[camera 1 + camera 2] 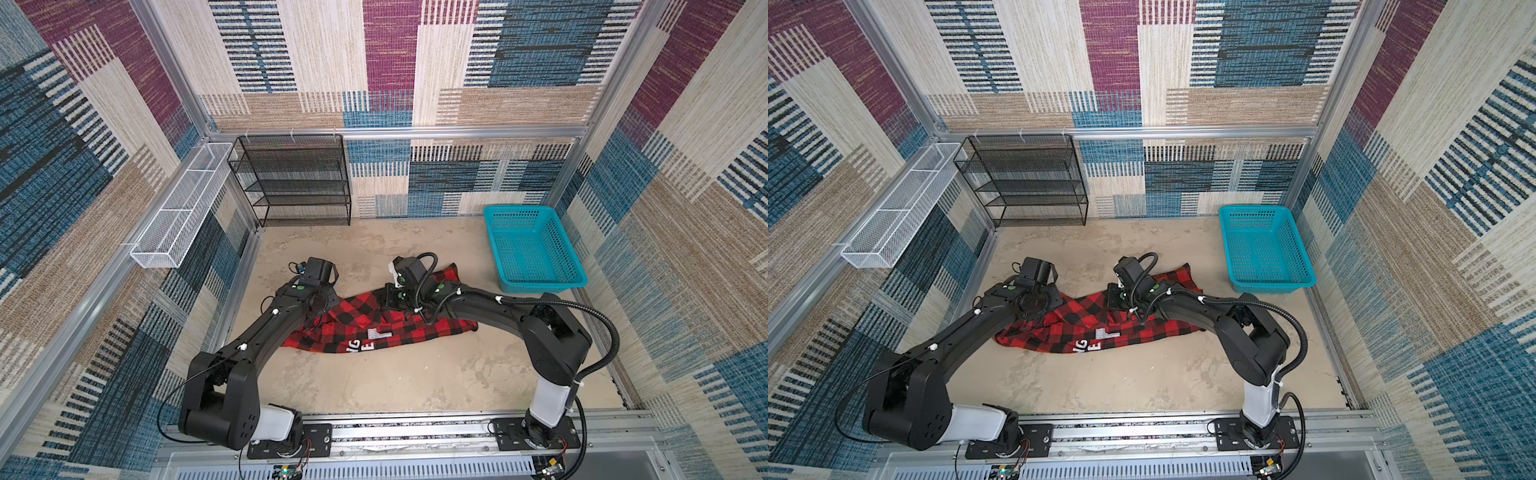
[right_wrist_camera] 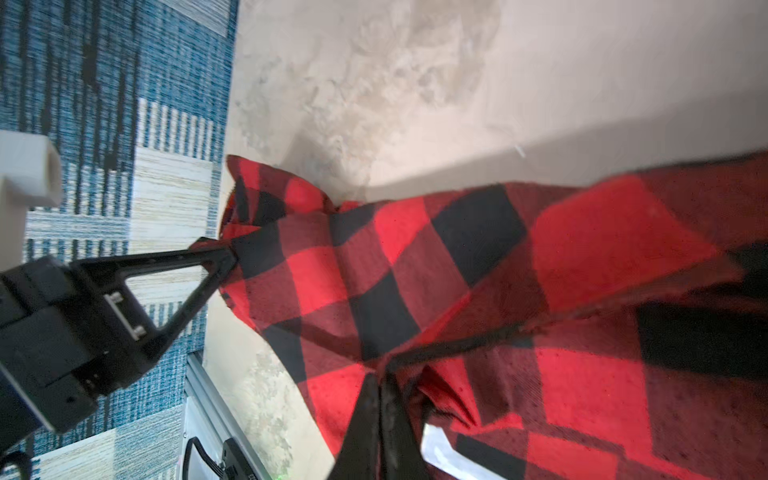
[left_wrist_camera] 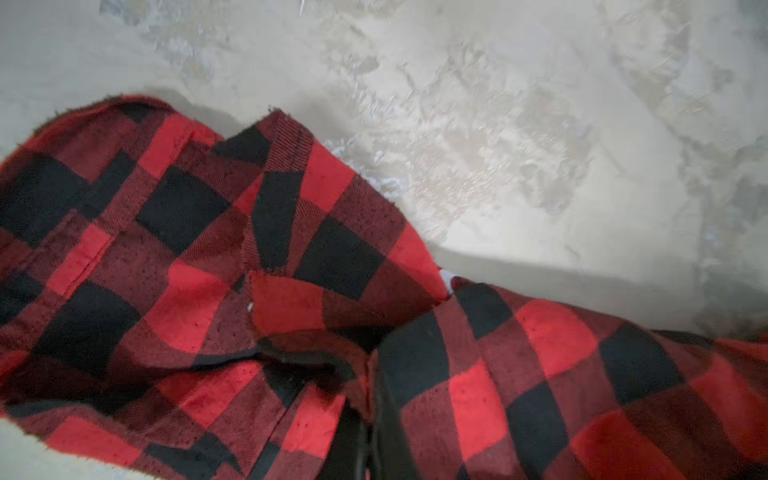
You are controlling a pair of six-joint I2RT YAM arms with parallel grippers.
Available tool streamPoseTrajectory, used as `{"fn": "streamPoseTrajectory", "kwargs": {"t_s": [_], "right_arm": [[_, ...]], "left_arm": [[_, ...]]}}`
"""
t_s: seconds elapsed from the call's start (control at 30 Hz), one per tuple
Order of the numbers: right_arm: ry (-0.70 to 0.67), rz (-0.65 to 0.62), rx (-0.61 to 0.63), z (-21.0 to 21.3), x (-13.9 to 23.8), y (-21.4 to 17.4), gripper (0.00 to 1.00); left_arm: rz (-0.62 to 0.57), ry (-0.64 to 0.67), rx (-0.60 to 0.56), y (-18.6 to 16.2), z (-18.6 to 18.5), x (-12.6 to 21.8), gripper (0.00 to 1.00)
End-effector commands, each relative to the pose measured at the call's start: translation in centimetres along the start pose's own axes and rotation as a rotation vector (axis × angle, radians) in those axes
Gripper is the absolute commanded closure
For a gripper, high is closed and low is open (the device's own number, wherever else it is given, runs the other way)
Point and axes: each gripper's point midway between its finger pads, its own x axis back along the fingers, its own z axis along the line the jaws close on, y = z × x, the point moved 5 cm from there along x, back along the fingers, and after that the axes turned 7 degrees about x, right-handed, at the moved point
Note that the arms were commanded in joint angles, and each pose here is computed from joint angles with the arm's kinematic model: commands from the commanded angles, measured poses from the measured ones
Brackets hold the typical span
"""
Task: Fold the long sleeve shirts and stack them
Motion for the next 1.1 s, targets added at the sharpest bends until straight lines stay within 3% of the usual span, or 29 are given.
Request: {"fn": "streamPoseTrajectory", "kwargs": {"t_s": [0.0,0.53,1.07], "right_arm": [[0.029,-0.040,0.055,1.1,0.1,1.9,0.94],[-0.029,-0.200,0.096,-1.5,-2.0,10.8,0.95],[-0.207,-0.408,0.115,-5.4,-2.6,15.6,0.93]], "left_arm": [[0.014,-0.021,0.008,0.5,-0.4,0.6,1.00],[-0.005,0.027,0.034,4.7,-1.4,-2.1,1.00],[-0.117,0.185,0.144,8.6,-1.7,-4.1,1.00]]}}
